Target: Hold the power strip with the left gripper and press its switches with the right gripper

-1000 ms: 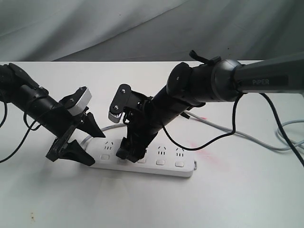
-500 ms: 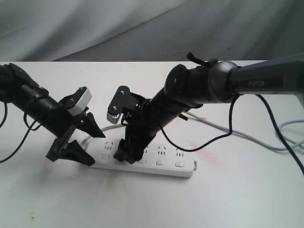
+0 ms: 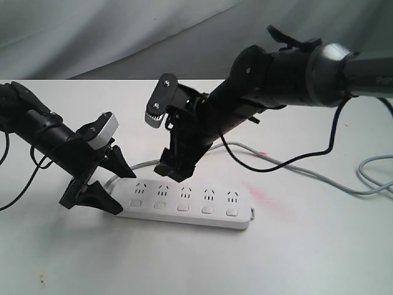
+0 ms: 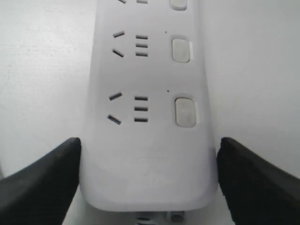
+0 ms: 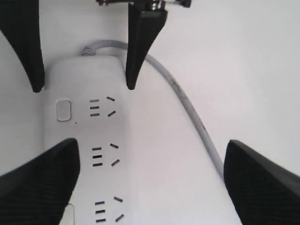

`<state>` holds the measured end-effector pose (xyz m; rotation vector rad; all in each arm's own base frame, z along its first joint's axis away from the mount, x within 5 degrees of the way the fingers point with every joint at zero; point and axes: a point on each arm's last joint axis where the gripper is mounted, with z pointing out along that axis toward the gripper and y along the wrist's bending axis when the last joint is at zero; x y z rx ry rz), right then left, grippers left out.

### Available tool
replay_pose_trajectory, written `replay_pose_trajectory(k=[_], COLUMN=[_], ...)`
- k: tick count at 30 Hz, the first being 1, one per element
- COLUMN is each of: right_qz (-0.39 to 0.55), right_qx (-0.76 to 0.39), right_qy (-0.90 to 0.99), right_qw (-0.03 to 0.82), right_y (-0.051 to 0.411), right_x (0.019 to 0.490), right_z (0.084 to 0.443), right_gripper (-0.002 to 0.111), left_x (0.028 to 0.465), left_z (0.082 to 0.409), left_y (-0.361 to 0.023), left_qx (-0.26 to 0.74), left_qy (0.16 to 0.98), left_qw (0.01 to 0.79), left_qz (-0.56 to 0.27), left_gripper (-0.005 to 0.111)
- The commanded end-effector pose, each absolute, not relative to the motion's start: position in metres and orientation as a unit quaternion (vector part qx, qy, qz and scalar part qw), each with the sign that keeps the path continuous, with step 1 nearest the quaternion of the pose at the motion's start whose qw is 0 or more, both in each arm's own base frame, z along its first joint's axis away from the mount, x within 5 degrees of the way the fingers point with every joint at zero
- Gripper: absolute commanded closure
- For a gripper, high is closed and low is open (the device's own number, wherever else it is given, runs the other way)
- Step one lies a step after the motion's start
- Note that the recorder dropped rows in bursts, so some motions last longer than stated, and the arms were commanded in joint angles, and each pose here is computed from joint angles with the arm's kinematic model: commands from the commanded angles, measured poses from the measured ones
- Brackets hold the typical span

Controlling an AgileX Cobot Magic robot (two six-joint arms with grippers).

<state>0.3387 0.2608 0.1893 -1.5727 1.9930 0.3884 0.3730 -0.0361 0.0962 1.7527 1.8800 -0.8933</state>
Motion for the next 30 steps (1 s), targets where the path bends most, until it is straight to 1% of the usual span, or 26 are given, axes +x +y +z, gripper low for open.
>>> replay_pose_trajectory(k=[1,9,17,23,30], right_qz=[0.156,0.149,0.157,0.158,0.158], right_qx=[-0.597,-0.587,-0.590,-0.593,-0.596], right_qy=[0.744,0.755,0.751,0.754,0.754], right_qw=[0.258,0.253,0.252,0.233,0.227], right_y=[0.249,0.241,0.241,0.241,0.241], right_x=[0.339,0.329,0.326,0.327,0.327], right_z=[0.191,0.158,0.153,0.136,0.133], right_gripper=[0.031,0.031,0.031,0.031,0.031], left_x=[0.374,0.374,0.374,0.374,0.374], left_z=[0.099,0.099,0.099,0.099,0.099], left_y=[-0.037,-0.037,-0.037,-0.037,-0.037], left_qx=[0.630,0.630,0.630,0.630,0.630], left_qy=[0.672,0.672,0.672,0.672,0.672], left_qw=[0.214,0.214,0.214,0.214,0.214], left_qz=[-0.325,-0.325,-0.325,-0.325,-0.325], left_gripper=[0.083,0.083,0.083,0.083,0.083])
